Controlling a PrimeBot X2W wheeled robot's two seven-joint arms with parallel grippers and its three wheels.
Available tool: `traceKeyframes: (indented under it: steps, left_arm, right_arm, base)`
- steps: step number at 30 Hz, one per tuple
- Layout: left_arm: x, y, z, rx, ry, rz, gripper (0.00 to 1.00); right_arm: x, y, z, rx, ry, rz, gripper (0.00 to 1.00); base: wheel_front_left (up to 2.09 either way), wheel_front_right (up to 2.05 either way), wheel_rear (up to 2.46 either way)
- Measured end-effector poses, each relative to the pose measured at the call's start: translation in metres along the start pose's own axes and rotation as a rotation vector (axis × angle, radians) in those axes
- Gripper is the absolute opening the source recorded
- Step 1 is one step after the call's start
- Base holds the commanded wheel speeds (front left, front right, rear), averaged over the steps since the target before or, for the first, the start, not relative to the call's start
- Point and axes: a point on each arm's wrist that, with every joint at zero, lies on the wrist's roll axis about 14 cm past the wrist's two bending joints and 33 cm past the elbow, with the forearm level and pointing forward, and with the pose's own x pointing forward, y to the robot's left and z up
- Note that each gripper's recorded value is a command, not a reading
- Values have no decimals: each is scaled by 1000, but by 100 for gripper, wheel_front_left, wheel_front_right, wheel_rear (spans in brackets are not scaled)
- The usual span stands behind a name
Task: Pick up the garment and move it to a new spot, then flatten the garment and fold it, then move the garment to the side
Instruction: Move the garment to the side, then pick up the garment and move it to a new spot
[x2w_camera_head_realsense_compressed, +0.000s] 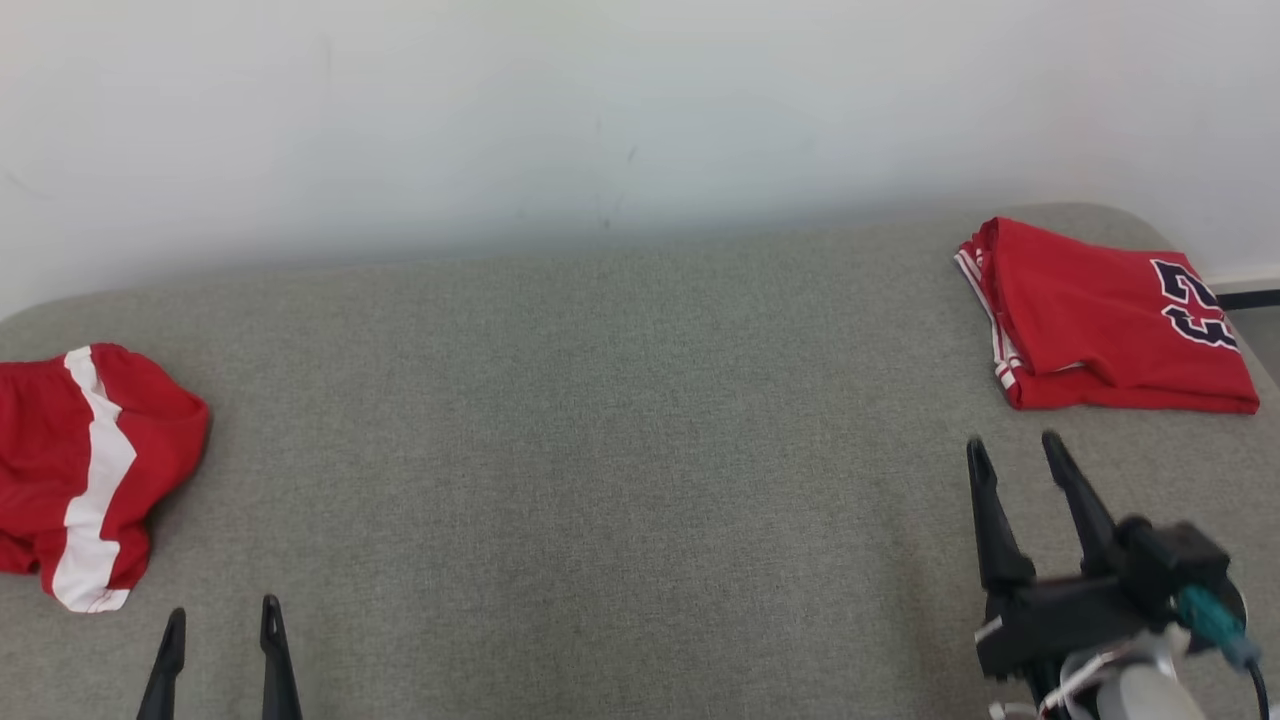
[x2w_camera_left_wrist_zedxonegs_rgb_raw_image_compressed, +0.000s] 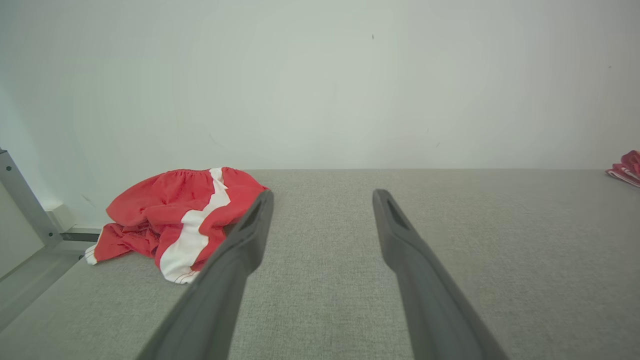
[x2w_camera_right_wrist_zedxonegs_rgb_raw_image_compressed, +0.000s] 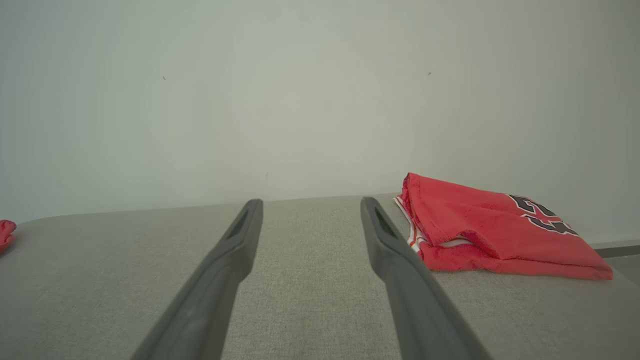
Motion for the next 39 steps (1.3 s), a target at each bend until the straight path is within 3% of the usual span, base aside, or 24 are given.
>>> traceKeyframes:
  steps: [12,39]
  left_arm:
    - [-14,6,-4,-7,17,21,100]
    - [-36,18,-16,-1,61,51,100]
  right_arm:
    - [-49,16,-26,83,50,-32,100]
    - [-53,39,-31,96,62,22,100]
  base:
    - [0,0,0]
    - [0,0,0]
